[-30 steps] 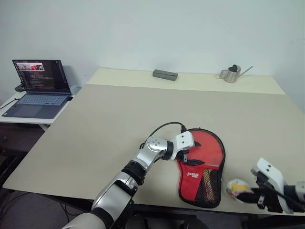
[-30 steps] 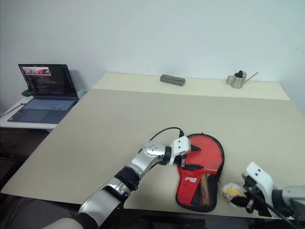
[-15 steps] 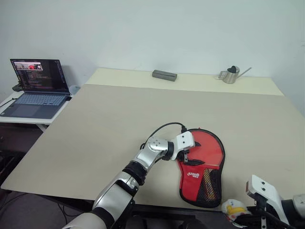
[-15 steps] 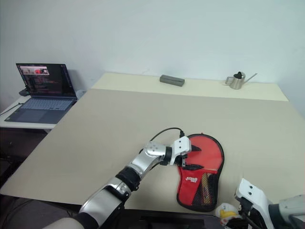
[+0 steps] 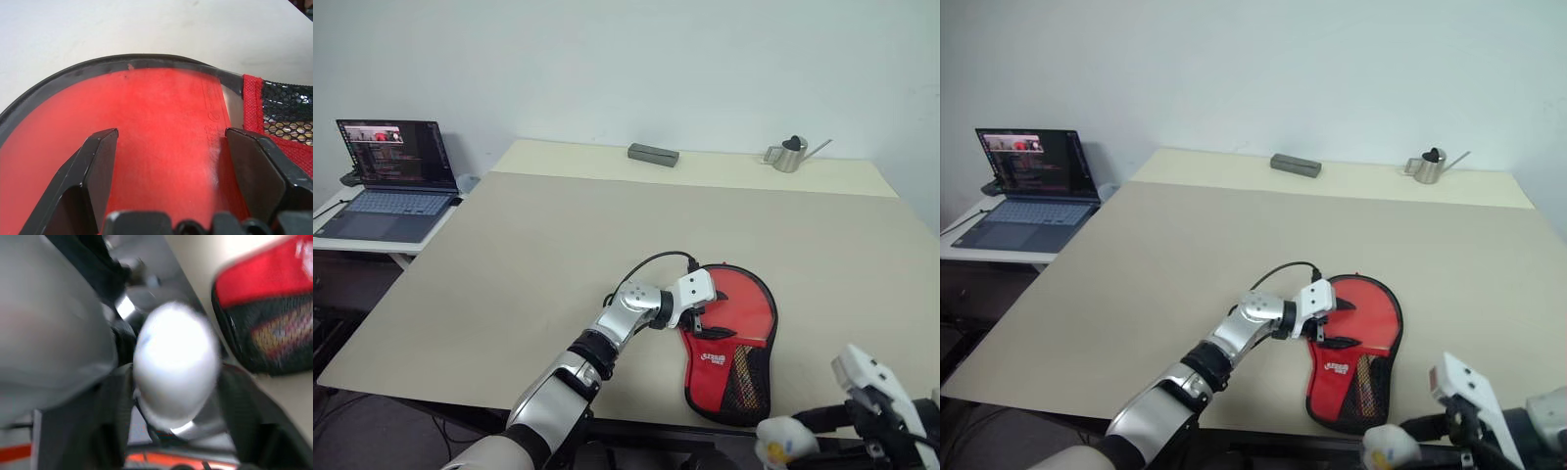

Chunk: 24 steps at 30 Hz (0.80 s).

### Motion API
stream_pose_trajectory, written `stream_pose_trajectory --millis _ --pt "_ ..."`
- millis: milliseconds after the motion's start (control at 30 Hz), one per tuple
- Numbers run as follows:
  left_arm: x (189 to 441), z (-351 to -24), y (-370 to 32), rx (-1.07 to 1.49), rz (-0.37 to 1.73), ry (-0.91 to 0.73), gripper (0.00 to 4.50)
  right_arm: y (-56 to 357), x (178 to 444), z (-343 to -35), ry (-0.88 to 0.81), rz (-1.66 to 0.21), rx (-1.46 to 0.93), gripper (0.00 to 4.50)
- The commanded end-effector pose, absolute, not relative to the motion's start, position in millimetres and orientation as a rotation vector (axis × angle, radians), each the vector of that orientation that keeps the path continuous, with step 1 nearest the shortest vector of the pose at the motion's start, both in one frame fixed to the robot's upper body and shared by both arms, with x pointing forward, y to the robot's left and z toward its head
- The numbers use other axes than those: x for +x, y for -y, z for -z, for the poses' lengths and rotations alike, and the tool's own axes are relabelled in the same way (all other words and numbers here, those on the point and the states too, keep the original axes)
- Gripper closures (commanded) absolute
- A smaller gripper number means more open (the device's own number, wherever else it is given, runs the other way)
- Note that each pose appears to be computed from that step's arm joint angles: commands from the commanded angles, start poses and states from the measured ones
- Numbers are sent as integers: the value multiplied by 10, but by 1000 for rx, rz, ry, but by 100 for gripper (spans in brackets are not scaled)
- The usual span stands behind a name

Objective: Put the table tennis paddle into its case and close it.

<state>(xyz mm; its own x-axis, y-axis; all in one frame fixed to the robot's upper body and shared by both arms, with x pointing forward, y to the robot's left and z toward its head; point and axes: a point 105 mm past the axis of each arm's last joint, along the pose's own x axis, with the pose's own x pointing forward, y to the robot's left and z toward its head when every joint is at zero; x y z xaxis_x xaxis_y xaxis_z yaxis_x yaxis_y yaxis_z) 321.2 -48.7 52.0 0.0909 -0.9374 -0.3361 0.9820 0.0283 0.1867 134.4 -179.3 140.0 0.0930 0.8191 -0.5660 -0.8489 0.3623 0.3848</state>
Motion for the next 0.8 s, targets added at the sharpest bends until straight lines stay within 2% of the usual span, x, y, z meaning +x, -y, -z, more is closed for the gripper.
stream_pose_trajectory --millis 33,67,100,267,400,467,567,633,700,800 --pt "3178 5 243 498 1415 -353 70 1832 1516 -1657 -718 -1219 4 52" --pt "3193 -34 248 490 1413 -338 70 1847 1610 -1722 -681 -1200 -2 16" --pt "3207 -80 258 481 1412 -319 70 1859 1690 -1778 -653 -1188 -5 5" --pt "3255 -571 288 404 1440 -148 70 1956 2112 -1922 -539 -1101 -88 5" --pt "3205 -1258 1 368 1439 39 70 2077 2478 -1966 -449 -1024 -156 5" --pt "3158 -1462 -107 365 1428 68 70 2139 2617 -1961 -430 -997 -160 5" --pt "3080 -2075 -462 350 1352 177 70 2153 2857 -1962 -356 -1005 -193 5" --pt "3034 -2283 -601 344 1310 197 70 2172 2965 -1966 -319 -1014 -216 5" --pt "2971 -2395 -834 368 1244 184 70 2168 3066 -1994 -259 -1031 -249 5" --pt "2892 -2357 -1129 395 1141 112 70 2199 3168 -2000 -250 -1062 -219 5"
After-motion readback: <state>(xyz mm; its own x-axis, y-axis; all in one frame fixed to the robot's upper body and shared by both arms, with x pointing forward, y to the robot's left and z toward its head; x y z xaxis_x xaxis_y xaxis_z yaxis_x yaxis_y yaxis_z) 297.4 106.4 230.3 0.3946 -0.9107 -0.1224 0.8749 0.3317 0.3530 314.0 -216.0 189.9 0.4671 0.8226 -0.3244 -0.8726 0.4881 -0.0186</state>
